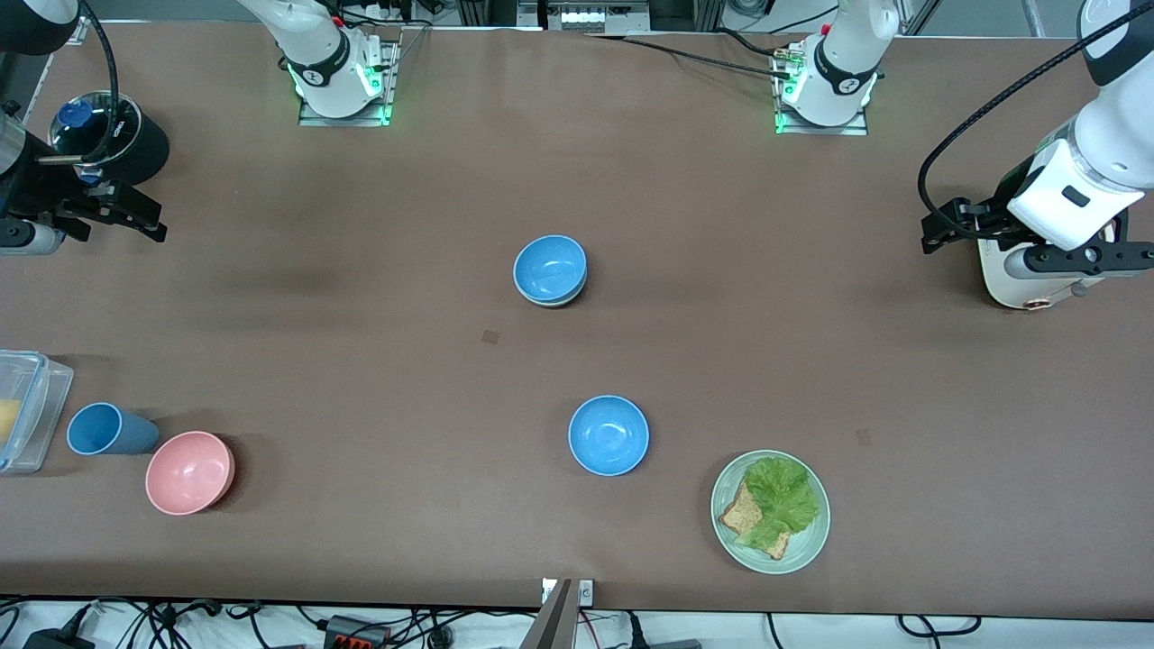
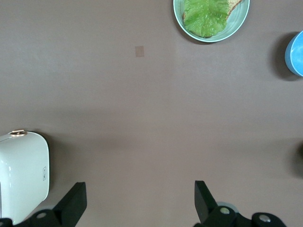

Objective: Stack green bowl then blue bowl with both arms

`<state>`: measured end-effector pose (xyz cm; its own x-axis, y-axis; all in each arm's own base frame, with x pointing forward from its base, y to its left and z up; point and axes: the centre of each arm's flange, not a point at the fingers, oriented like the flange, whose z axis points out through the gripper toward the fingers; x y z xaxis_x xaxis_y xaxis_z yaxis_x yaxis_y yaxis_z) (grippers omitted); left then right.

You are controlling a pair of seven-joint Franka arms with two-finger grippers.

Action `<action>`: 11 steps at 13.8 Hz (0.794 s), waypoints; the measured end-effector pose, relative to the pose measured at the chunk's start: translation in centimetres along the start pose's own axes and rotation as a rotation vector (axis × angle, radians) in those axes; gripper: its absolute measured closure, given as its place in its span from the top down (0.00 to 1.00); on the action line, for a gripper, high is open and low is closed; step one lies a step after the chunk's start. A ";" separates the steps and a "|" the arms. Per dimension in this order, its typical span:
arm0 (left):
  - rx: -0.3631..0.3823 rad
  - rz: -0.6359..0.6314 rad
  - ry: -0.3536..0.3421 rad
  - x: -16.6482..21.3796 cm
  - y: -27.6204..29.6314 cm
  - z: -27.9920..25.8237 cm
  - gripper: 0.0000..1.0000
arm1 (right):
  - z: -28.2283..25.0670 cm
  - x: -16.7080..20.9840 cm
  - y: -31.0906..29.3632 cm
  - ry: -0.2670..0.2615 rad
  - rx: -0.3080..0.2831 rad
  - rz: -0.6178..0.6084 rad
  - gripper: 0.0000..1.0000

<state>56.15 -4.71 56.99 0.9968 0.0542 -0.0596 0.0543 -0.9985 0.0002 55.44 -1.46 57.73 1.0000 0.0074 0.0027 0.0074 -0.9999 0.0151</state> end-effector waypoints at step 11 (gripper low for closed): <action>-0.046 -0.011 -0.019 0.0 0.1 0.2 1.00 | 0.0 -0.1 0.0 -0.005 0.000 0.000 1.00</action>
<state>56.10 -4.82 56.77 0.9949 0.0642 -0.0784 0.0679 -0.9967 0.0456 55.36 -1.46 57.73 1.0000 0.0075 -0.0020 0.0075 -0.9999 0.0150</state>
